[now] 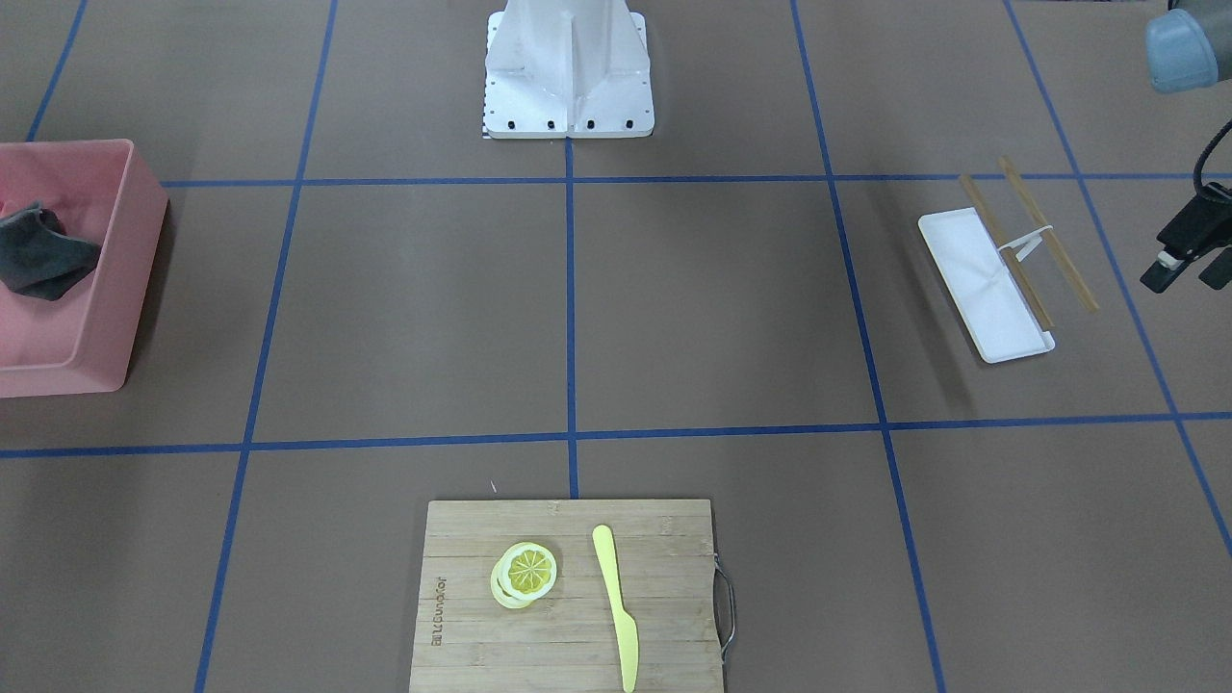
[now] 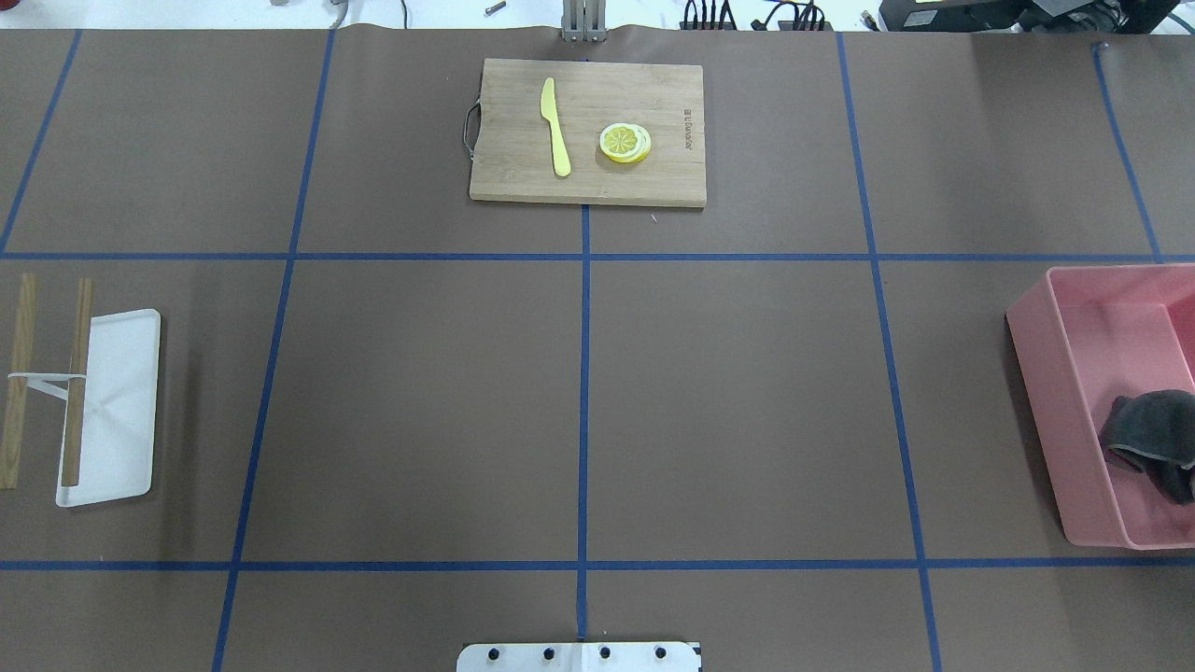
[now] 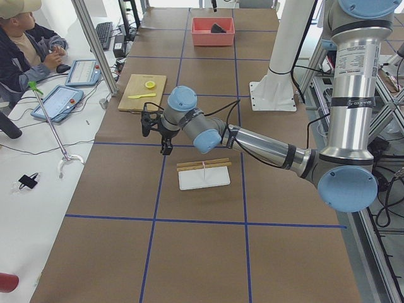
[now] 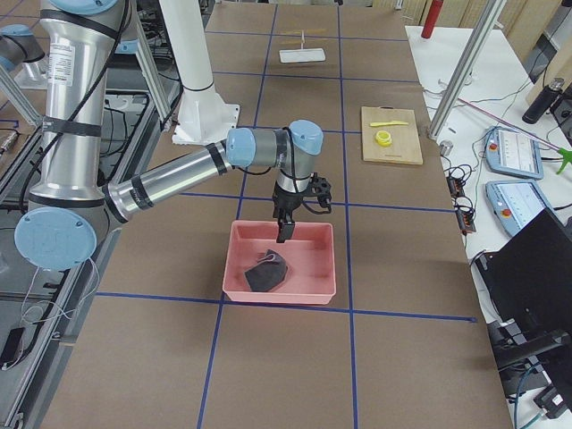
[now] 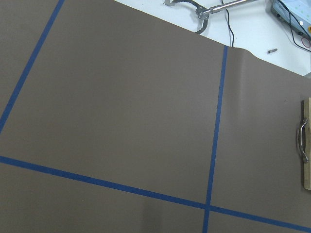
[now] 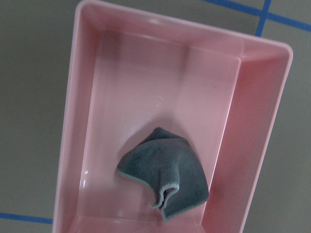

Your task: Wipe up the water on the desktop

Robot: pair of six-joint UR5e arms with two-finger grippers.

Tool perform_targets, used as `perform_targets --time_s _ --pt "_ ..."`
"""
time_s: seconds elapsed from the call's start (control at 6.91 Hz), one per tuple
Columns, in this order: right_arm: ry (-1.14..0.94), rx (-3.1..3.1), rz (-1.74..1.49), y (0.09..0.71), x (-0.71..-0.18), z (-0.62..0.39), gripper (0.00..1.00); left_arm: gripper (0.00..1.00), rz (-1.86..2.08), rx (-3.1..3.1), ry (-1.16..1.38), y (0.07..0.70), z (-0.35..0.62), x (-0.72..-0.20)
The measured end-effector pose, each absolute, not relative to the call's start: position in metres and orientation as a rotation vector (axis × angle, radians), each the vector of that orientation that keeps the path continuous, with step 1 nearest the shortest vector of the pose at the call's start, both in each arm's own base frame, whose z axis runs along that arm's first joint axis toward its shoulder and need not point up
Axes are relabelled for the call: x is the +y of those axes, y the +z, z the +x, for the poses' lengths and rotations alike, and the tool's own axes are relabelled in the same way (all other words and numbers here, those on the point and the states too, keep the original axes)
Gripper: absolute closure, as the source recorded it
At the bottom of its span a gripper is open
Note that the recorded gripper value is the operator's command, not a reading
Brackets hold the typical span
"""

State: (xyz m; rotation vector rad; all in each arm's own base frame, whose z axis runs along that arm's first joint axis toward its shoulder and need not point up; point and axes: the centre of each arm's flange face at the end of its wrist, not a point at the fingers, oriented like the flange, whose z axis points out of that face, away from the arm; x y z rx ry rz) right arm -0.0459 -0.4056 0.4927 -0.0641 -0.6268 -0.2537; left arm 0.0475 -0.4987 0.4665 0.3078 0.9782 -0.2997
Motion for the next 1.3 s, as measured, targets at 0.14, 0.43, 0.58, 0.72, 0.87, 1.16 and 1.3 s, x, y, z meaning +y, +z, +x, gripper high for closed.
perform_targets --time_s 0.14,0.43,0.58,0.72,0.87,1.16,1.3 --pt "-0.245 -0.637 -0.006 0.489 -0.417 -0.039 0.0 0.03 0.353 0.906 -0.213 0.493 0.036 -0.492" --pt "-0.167 -0.651 0.055 0.484 -0.449 -0.024 0.0 0.03 0.36 0.78 -0.058 0.543 0.005 -0.478" --pt "-0.117 -0.654 0.059 0.479 -0.461 -0.021 0.0 0.03 0.303 0.763 -0.002 0.56 -0.019 -0.473" --pt "-0.072 -0.656 0.05 0.48 -0.468 -0.017 0.0 0.03 0.241 0.769 0.034 0.571 -0.044 -0.469" --pt "-0.042 -0.663 0.031 0.488 -0.472 -0.012 0.0 0.02 0.204 0.776 0.054 0.579 -0.062 -0.464" --pt "0.017 -0.714 -0.026 0.515 -0.474 0.003 0.0 0.02 0.152 0.78 0.049 0.601 -0.076 -0.446" --pt "0.033 -0.714 -0.037 0.523 -0.472 0.009 0.0 0.02 0.138 0.778 0.045 0.609 -0.077 -0.443"
